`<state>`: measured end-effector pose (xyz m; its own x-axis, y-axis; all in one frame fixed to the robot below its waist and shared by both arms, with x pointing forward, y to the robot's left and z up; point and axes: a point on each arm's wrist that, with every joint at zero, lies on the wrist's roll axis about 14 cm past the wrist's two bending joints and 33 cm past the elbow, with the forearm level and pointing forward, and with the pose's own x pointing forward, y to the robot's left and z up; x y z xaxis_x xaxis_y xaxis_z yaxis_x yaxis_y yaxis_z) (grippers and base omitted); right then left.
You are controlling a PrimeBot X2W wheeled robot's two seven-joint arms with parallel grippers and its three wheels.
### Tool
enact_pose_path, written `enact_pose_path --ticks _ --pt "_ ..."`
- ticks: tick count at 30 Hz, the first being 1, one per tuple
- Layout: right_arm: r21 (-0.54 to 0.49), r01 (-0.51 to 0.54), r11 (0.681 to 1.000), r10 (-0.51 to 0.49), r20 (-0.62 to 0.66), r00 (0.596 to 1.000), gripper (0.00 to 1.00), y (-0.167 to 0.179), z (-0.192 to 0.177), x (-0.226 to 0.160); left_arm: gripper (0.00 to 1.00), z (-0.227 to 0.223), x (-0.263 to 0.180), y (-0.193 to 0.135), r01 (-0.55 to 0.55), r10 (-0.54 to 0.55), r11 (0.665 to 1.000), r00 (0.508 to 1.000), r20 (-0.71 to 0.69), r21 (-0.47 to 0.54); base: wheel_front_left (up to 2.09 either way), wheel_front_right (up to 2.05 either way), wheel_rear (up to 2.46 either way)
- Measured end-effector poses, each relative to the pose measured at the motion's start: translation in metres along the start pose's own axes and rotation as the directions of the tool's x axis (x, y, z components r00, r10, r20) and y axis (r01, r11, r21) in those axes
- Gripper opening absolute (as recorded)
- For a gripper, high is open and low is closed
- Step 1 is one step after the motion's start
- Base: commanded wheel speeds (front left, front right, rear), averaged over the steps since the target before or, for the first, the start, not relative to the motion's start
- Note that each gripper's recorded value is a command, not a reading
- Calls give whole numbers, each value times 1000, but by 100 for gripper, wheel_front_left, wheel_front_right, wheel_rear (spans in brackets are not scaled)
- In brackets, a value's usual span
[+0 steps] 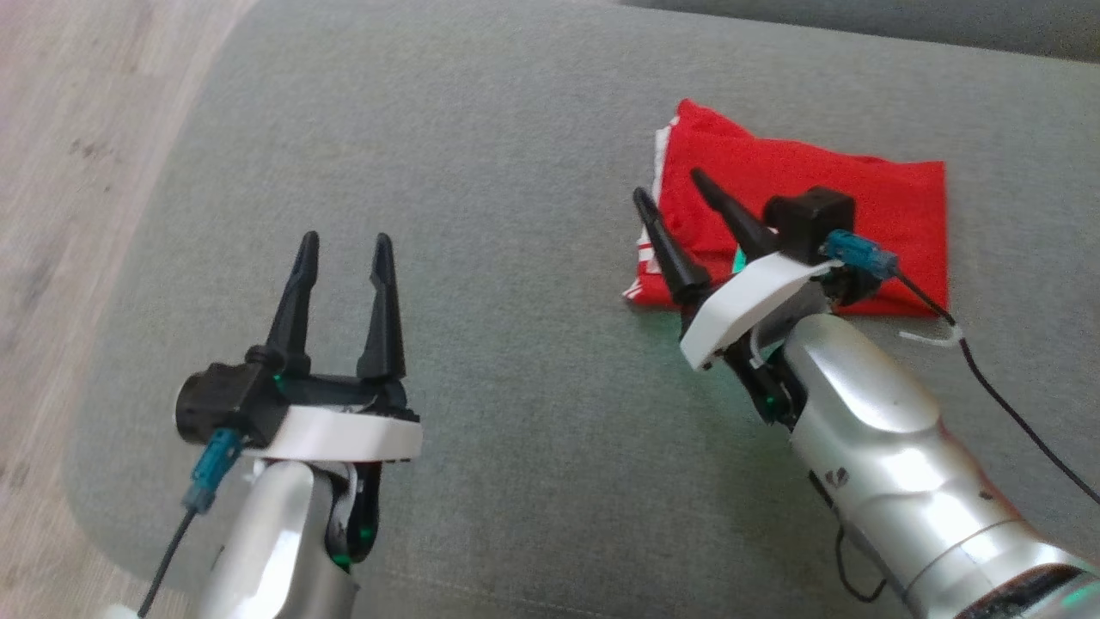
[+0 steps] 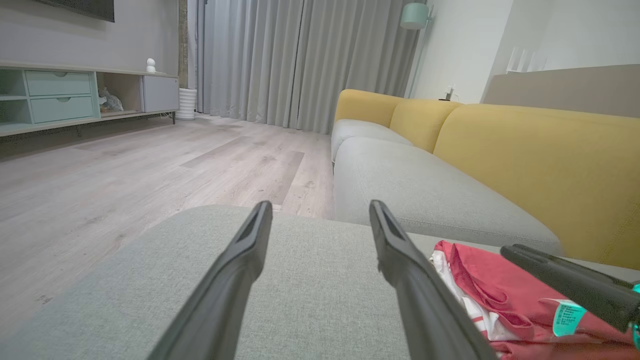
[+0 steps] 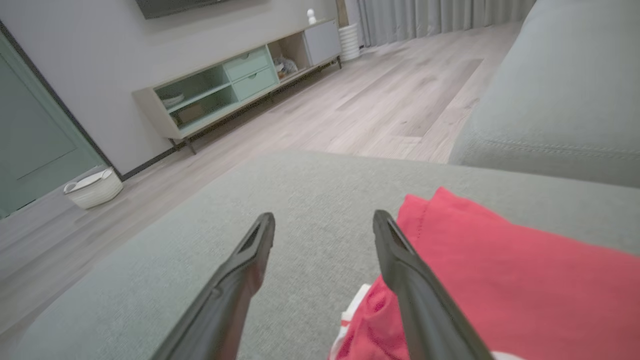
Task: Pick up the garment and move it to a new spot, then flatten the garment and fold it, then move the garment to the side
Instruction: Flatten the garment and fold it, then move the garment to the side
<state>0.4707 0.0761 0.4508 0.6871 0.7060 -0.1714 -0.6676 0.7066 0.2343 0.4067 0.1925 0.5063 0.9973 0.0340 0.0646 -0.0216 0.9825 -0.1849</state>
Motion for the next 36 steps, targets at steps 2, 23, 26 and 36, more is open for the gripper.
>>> enact_pose_path --ticks 2,23,26,36 --pt "2 46 999 -46 54 997 100 -14 15 -8 100 3 2 -2 5 -5 1000 1000 9 -4 0 0 0" --pt "42 550 834 -530 338 778 100 -127 58 -182 100 -2 9 -49 134 -134 991 991 18 -20 0 0 0" --pt "71 568 820 -558 317 767 100 -122 42 -201 100 -8 5 -45 119 -119 993 993 0 -23 0 0 0" --pt "101 567 817 -570 286 770 100 -119 27 -203 100 -16 4 -45 120 -121 992 992 -22 -26 0 0 0"
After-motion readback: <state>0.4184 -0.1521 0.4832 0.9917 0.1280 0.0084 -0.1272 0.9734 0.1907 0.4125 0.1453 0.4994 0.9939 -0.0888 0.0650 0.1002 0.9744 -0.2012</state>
